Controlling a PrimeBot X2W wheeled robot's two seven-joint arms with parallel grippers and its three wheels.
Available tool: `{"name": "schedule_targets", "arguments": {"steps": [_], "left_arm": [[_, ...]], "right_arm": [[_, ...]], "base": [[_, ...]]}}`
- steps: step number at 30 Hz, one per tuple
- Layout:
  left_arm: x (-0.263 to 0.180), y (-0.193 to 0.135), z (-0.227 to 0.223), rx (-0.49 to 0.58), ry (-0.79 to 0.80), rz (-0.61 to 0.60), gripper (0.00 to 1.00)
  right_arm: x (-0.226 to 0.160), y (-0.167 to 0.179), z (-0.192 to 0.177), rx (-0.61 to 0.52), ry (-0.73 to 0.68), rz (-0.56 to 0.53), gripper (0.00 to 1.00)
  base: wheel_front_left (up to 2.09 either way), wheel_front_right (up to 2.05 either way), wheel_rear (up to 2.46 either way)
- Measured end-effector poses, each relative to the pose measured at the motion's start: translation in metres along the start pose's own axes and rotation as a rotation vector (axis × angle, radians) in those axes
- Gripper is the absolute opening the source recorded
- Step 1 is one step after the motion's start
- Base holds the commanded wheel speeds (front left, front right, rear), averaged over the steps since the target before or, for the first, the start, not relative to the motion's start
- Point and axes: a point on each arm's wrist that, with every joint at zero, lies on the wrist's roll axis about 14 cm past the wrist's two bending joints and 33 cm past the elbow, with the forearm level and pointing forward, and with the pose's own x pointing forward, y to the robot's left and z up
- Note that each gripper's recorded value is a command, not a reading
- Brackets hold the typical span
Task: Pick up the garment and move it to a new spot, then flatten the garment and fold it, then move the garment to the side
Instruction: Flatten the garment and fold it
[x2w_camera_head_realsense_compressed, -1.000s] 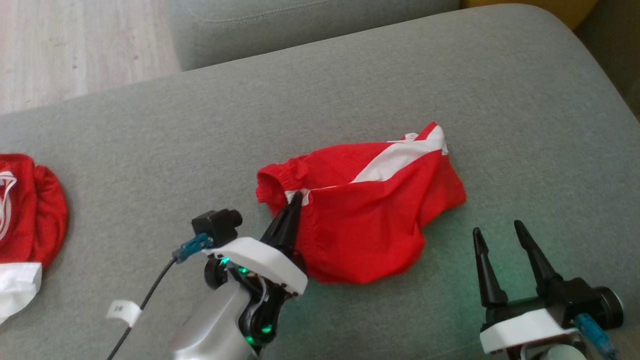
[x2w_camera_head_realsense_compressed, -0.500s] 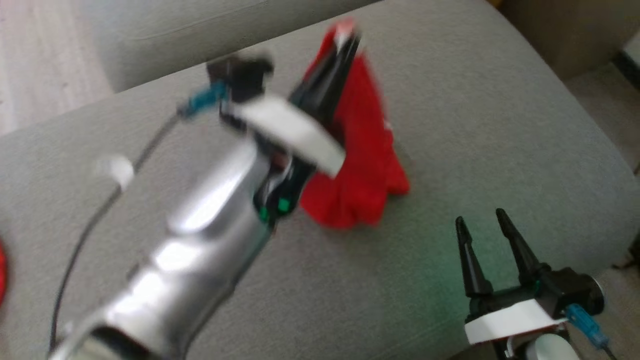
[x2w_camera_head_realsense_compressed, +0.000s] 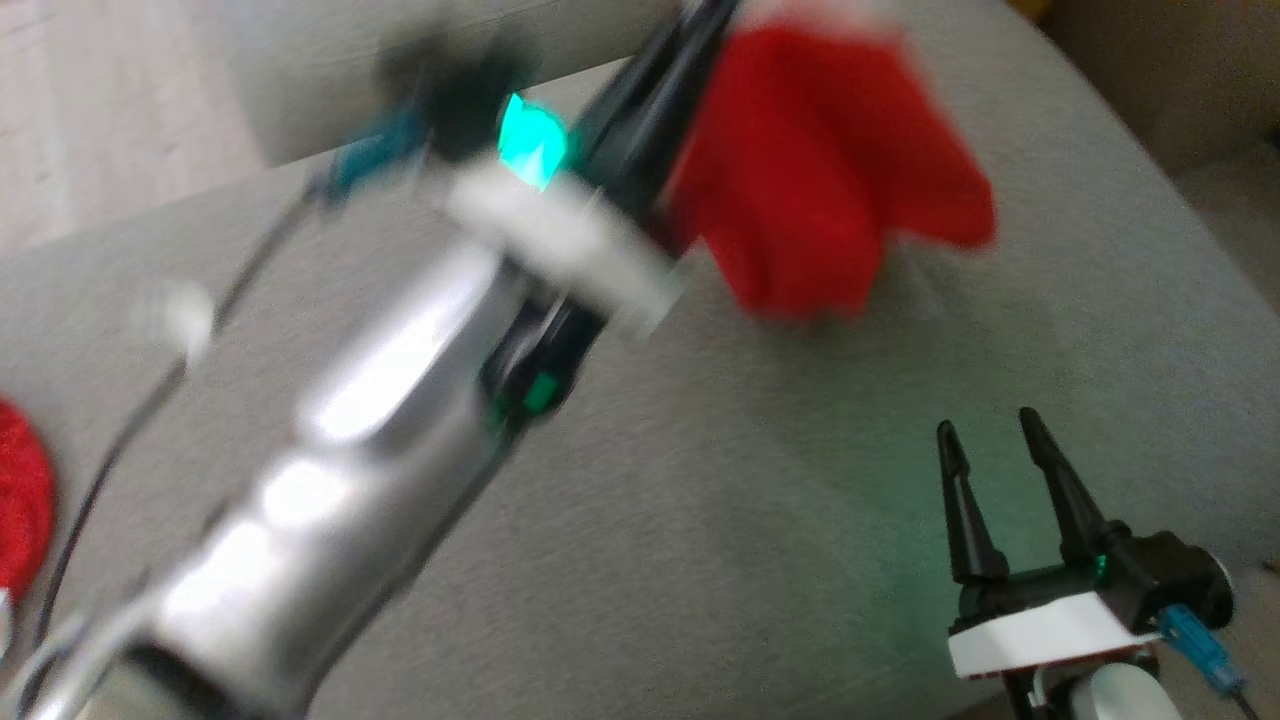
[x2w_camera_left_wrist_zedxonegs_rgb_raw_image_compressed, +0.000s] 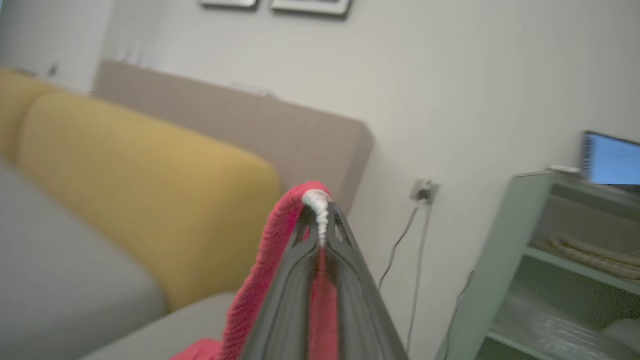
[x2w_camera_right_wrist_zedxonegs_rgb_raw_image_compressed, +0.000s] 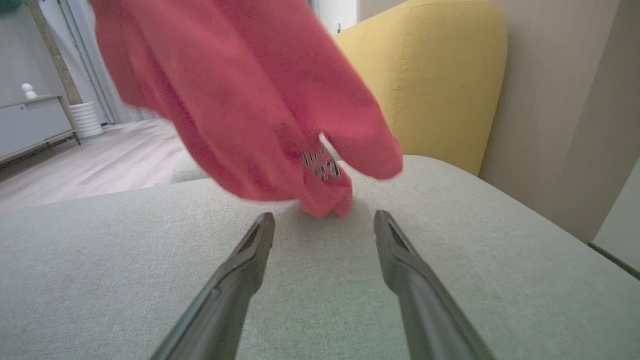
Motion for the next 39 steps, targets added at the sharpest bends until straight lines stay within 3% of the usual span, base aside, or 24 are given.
{"name": "schedule_targets", "arguments": {"steps": [4, 8, 12, 18, 27, 32, 39], "left_arm": [[-0.091, 0.062, -0.073, -0.099, 0.149, 0.251, 0.00], [-0.169, 0.087, -0.116, -0.143, 0.225, 0.440, 0.00], [-0.206, 0.102, -0.119, -0.119, 0.229, 0.541, 0.00], [-0.254, 0.130, -0.109, 0.012, 0.263, 0.655, 0.00], [-0.287, 0.154, -0.098, 0.127, 0.301, 0.741, 0.00], [-0.291, 0.162, -0.098, 0.144, 0.305, 0.753, 0.00], [-0.291, 0.167, -0.097, 0.146, 0.295, 0.768, 0.00]], "right_arm": [[0.013, 0.014, -0.004, 0.000, 0.010, 0.050, 1.00], [0.027, 0.032, -0.008, 0.006, 0.023, 0.111, 1.00], [0.042, 0.048, -0.015, 0.056, 0.041, 0.154, 1.00], [0.069, 0.082, -0.033, 0.132, 0.094, 0.246, 1.00], [0.113, 0.100, -0.051, 0.223, 0.249, 0.396, 1.00], [0.145, 0.103, -0.053, 0.116, 0.408, 0.500, 1.00], [0.148, 0.109, -0.081, 0.054, 0.587, 0.557, 1.00]], "base": [[0.00, 0.00, 0.00], [0.00, 0.00, 0.00], [0.00, 0.00, 0.00], [0.00, 0.00, 0.00], [0.00, 0.00, 0.00], [0.00, 0.00, 0.00], [0.00, 0.00, 0.00]]}}
